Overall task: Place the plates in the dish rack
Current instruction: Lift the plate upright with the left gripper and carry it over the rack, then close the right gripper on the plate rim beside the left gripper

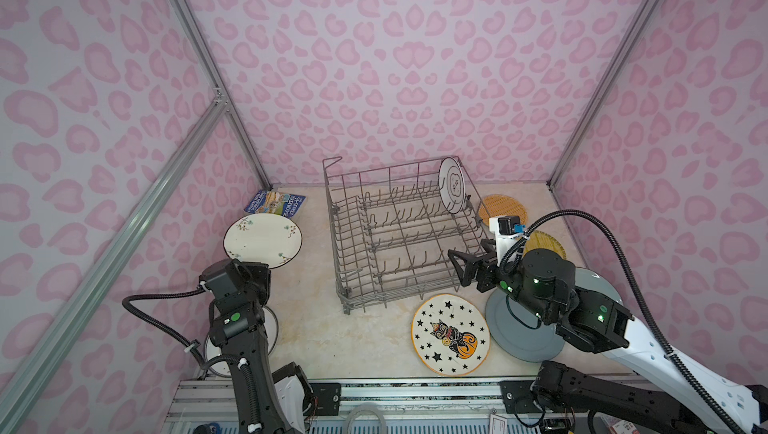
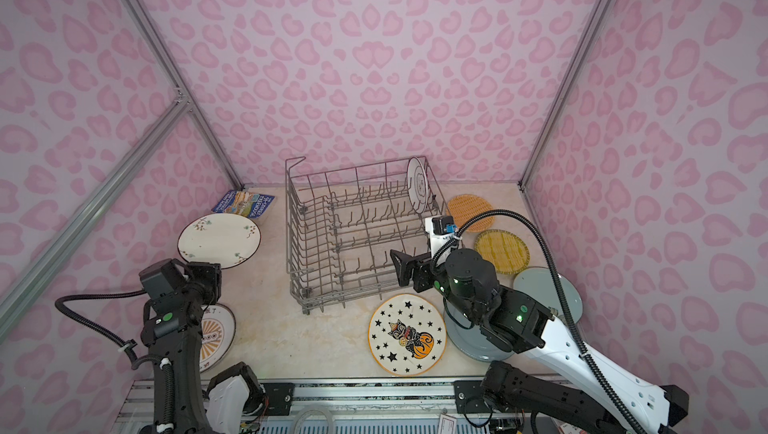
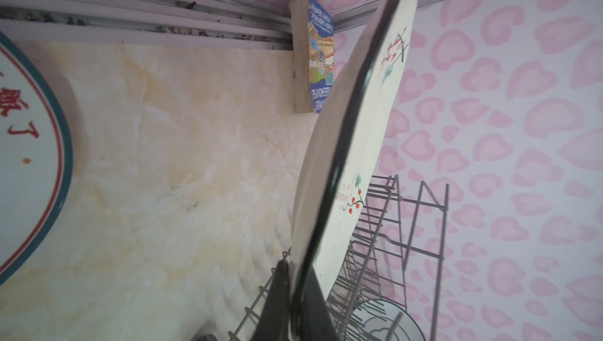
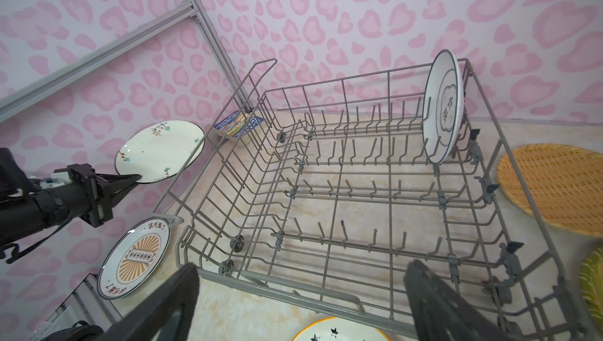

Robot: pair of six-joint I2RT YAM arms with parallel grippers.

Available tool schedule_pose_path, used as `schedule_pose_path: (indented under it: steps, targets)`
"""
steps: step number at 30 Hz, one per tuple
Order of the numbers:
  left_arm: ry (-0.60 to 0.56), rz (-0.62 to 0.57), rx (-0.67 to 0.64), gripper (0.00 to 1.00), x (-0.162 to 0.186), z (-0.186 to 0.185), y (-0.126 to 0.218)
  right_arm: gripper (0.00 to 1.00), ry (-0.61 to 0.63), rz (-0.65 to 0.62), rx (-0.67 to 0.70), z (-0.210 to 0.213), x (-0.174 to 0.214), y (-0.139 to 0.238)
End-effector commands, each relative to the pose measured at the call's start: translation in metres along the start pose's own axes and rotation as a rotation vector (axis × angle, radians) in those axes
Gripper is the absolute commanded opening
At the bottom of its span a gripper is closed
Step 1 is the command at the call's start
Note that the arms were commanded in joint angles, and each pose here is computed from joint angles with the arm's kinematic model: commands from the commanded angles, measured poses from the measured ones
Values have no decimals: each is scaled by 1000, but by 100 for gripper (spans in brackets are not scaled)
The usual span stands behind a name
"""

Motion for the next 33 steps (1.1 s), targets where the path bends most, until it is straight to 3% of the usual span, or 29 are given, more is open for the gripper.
schedule_pose_path:
  steps: [1, 9, 16, 23, 33]
  targets:
    - [-120, 26, 190, 4, -3, -57, 24, 98, 3, -37, 58, -10, -7, 3]
    - [-229, 127, 443, 4, 9, -138, 59, 98, -72, -77, 56, -24, -29, -1]
    - [-380, 346, 649, 4, 66, -203, 77, 98, -159, -60, 9, -30, -39, -26]
    - [-455, 557, 714, 4, 131, -216, 65, 98, -271, -50, -28, -43, -56, -43]
    - [-512, 828, 774, 4, 220, -220, 50, 94, -331, 2, -130, -25, -57, -74]
Point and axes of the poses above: each gripper's point midway between its finger pads, its own y axis back along the fingers, its own z axis along the line the jaws close on, x = y × z, the point moved 1 cm from there along y, back along the fingers, and after that the axes turned 4 degrees about -y, right-handed, at the moved point
